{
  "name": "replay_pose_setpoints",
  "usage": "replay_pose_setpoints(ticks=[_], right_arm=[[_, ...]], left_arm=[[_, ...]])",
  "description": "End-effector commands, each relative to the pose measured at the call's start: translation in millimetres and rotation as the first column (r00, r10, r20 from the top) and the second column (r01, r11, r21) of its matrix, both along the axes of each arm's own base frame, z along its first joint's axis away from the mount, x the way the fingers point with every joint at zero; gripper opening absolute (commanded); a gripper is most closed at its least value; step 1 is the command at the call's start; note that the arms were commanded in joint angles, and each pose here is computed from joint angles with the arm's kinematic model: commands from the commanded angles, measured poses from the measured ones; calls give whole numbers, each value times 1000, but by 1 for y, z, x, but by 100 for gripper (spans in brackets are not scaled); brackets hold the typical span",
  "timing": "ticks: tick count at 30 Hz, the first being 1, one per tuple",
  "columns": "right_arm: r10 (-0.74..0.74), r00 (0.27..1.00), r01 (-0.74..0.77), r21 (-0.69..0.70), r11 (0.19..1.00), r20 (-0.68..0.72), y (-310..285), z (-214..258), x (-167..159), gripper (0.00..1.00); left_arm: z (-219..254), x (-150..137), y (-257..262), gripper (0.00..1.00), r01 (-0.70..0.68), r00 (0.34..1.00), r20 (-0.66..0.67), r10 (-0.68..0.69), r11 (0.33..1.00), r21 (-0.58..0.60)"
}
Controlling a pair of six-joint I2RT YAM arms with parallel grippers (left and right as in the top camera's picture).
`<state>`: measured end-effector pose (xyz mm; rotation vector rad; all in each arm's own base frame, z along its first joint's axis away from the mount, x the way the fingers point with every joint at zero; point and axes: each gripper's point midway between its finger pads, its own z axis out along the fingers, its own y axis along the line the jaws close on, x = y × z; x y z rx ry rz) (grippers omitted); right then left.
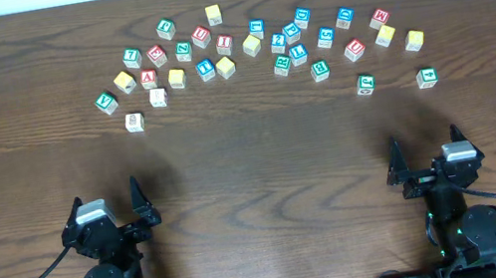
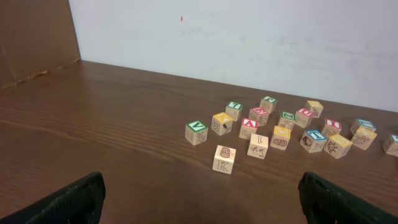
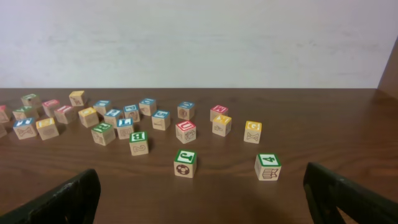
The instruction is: Spell out AI2
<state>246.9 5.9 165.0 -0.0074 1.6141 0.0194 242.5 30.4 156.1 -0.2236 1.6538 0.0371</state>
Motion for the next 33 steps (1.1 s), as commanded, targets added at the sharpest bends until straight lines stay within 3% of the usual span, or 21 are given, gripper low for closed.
replay_pose_setpoints(ticks=[1,33], right_arm=[[-11,1000,11,-19,1000,3,-2,0,0,99],[-2,998,3,-16,1000,62,-1,18,0,99]], left_arm=[[-13,0,2,98,-8,999,-32,8,1000,9],[32,5,3,98,-5,999,-43,8,998,60]])
